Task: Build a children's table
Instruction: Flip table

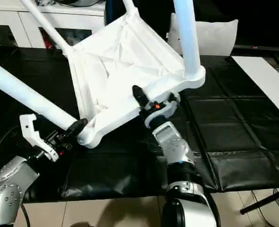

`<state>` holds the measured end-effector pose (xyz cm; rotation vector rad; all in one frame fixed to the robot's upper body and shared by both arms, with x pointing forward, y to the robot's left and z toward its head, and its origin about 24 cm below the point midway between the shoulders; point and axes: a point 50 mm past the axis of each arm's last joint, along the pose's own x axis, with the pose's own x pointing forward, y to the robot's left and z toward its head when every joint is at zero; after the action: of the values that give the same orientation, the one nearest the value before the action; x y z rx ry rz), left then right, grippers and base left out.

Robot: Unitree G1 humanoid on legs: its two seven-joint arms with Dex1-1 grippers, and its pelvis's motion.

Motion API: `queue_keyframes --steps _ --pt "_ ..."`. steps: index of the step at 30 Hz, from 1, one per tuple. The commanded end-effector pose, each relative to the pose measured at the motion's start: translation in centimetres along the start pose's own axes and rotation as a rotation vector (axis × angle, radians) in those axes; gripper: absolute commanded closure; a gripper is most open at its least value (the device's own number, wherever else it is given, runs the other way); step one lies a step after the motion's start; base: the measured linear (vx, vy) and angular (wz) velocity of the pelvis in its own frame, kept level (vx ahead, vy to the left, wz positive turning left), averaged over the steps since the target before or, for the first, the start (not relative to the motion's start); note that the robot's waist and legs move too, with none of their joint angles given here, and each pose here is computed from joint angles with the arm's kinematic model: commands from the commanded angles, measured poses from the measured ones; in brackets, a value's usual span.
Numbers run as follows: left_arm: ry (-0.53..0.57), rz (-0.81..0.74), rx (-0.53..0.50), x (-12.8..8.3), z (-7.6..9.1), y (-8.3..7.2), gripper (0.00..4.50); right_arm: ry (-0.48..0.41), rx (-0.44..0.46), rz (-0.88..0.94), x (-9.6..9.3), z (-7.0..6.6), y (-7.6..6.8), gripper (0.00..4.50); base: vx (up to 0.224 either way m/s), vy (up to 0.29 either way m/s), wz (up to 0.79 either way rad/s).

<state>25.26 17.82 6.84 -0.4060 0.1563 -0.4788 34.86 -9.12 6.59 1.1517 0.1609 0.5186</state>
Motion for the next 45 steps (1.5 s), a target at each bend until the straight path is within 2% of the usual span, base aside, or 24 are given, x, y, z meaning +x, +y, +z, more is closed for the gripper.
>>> queue_keyframes --steps 1,9,16,17,19,20,21,22,24,27,29,32,34,35,37,39,40,41,45 --pt "0.111 -0.117 -0.061 0.8 -2.4 -1.8 2.39 0.016 0.001 0.181 2.0 0.3 3.5 1.45 0.000 0.000 0.00" --pt "0.126 -0.115 -0.036 0.7 -2.4 -1.6 2.39 0.043 0.004 0.154 2.0 0.4 3.0 2.20 0.000 0.000 0.00" --pt "0.149 -0.106 0.029 0.5 -2.3 -1.3 2.39 0.012 -0.040 0.140 2.1 0.9 3.1 2.43 0.000 0.000 0.00" --pt "0.137 -0.109 0.022 0.5 -2.2 -1.4 2.05 0.005 -0.044 0.140 2.1 1.0 3.1 2.48 0.000 0.000 0.00" --pt "0.107 -0.105 0.025 0.4 -1.8 -1.2 1.72 -0.029 -0.053 0.133 2.0 1.7 3.2 2.53 0.000 0.000 0.00" --pt "0.103 -0.103 0.028 0.4 -1.7 -1.2 1.72 -0.039 -0.053 0.131 2.0 1.9 3.2 2.53 0.000 0.000 0.00" --pt "0.095 -0.108 0.045 0.1 -1.6 -1.0 1.66 -0.074 -0.061 0.121 1.8 2.6 3.2 2.55 0.000 0.000 0.00" --pt "0.095 -0.108 0.045 0.1 -1.6 -1.0 1.66 -0.074 -0.061 0.121 1.8 2.6 3.2 2.55 0.000 0.000 0.00" --pt "0.089 -0.122 0.045 -0.5 -1.4 -0.8 1.36 -0.120 -0.082 0.104 1.4 3.7 3.0 2.57 0.000 0.000 0.00" --pt "0.085 -0.126 0.050 -0.9 -1.3 -0.6 1.29 -0.142 -0.092 0.095 1.2 4.2 2.9 2.59 0.000 0.000 0.00" --pt "0.056 -0.117 0.041 -1.4 -1.0 -0.2 0.87 -0.179 -0.112 0.090 0.9 4.9 2.9 2.59 0.000 0.000 0.00" --pt "0.043 -0.120 0.032 -1.7 -0.9 -0.1 0.79 -0.208 -0.109 0.089 0.7 5.3 2.9 2.59 0.000 0.000 0.00" --pt "0.063 -0.150 0.021 -2.2 -1.2 -0.1 0.46 -0.240 -0.111 0.087 0.3 5.9 2.9 2.59 0.000 0.000 0.00" --pt "0.089 -0.174 0.023 -2.5 -1.4 -0.2 0.45 -0.249 -0.118 0.084 0.2 6.0 3.0 2.59 0.000 0.000 0.00" --pt "0.157 -0.229 0.055 -3.2 -2.0 -0.6 0.35 -0.260 -0.162 0.079 -0.2 6.3 3.2 2.59 0.000 0.000 0.00" --pt "0.193 -0.270 0.085 -3.7 -2.1 -1.0 0.05 -0.271 -0.219 0.072 -0.5 6.5 3.4 2.59 0.000 0.000 0.00" --pt "0.196 -0.276 0.091 -3.7 -2.1 -1.0 0.05 -0.274 -0.228 0.070 -0.6 6.6 3.4 2.59 0.000 0.000 0.00" --pt "0.218 -0.322 0.129 -4.1 -1.8 -1.6 0.00 -0.291 -0.285 0.054 -1.0 7.0 3.7 2.59 0.000 0.000 0.00" --pt "0.226 -0.378 0.172 -4.3 -0.9 -2.5 0.00 -0.328 -0.371 0.022 -1.7 7.9 4.3 2.60 0.000 0.000 0.00"
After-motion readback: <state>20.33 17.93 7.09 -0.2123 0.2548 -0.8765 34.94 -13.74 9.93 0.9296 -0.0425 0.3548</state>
